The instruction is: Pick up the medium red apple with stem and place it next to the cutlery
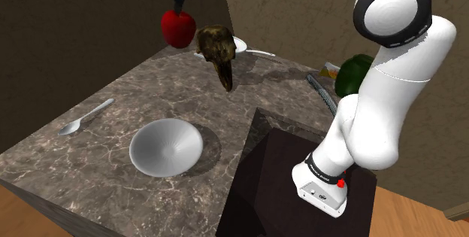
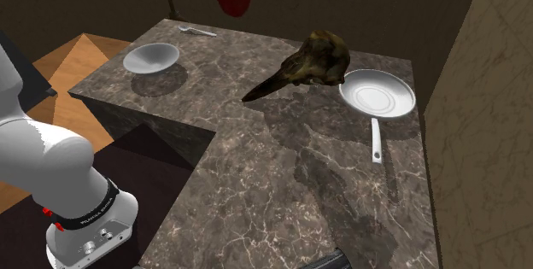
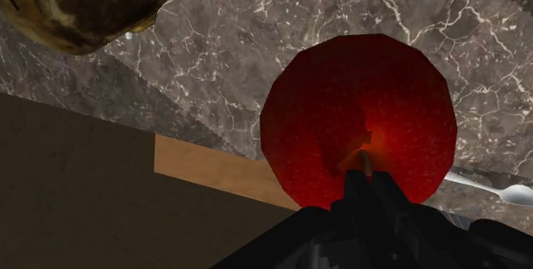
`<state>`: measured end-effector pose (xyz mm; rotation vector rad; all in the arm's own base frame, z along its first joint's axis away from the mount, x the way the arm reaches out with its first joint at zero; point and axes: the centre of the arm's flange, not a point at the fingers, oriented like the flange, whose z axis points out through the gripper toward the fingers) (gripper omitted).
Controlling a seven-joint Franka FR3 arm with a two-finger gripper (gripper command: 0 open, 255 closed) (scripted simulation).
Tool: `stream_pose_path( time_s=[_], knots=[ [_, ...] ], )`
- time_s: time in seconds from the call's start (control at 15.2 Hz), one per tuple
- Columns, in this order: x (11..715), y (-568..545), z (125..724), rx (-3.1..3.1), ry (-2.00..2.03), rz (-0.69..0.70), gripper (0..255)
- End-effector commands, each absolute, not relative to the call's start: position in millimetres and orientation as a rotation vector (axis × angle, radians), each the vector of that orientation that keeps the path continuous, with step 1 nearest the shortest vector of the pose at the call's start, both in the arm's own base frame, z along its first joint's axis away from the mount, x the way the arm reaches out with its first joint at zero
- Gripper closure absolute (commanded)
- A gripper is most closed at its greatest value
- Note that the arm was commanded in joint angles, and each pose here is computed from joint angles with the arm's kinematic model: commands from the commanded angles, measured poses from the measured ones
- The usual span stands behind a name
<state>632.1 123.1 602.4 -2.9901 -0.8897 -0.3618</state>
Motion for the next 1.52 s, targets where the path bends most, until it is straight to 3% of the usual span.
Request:
stream_pose_path(
  time_s=[0.0, 0.46, 1.45],
  knots=[
    [635, 152, 605, -2.99, -0.888, -0.363, 255],
    [649, 252, 605, -2.99, -0.888, -0.363, 255],
    [649, 252, 526, -2.99, -0.888, -0.363, 255]
  ],
)
